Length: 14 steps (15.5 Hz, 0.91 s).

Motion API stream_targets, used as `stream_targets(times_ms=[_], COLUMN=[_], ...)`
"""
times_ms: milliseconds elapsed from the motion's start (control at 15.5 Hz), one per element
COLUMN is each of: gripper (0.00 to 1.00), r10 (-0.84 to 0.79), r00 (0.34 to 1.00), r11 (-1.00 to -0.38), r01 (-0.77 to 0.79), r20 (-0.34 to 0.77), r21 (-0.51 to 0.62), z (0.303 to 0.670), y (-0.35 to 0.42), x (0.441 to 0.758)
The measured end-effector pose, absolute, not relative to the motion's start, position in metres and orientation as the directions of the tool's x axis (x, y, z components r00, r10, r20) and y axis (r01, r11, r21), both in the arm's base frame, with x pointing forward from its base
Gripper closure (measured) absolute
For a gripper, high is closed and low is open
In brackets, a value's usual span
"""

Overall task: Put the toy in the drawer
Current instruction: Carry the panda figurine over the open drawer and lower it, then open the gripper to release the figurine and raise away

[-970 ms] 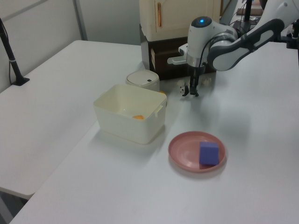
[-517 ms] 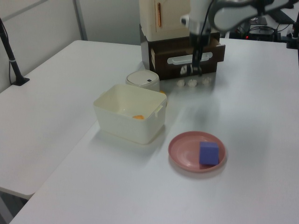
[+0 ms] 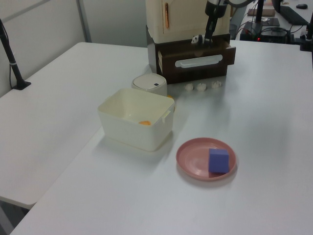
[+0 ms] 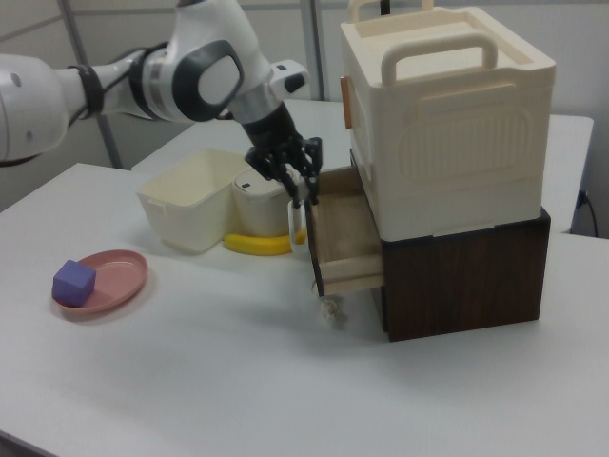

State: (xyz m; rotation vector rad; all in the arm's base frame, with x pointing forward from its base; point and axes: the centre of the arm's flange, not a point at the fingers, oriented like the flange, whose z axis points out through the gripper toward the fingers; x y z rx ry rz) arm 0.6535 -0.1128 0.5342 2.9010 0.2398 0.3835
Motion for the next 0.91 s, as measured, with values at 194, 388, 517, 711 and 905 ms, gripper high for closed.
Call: stream_targets(times_ms=[194,388,517,711,905], gripper=[0.58,0.45,0.29,0.00,0.00], r10=[0.182,0.179,0.153,0.056,0.023], r00=[0.954,0.956,0.957,0.967,0.989], r11=[-0.963,-0.962,-0.967,-0.981,-0.990], r01=[0.124,0.120,0.093,0.008,0.002], r20=[0.240,0.234,0.246,0.249,0.148], r21=[0.239,0.246,0.238,0.192,0.139], z=[0.506,0.486,0.489,0.506,0.525], y=[-0.126,-0.130,-0.129,-0.107,-0.056], x=[0.666,0.674,0.674,0.670,0.651])
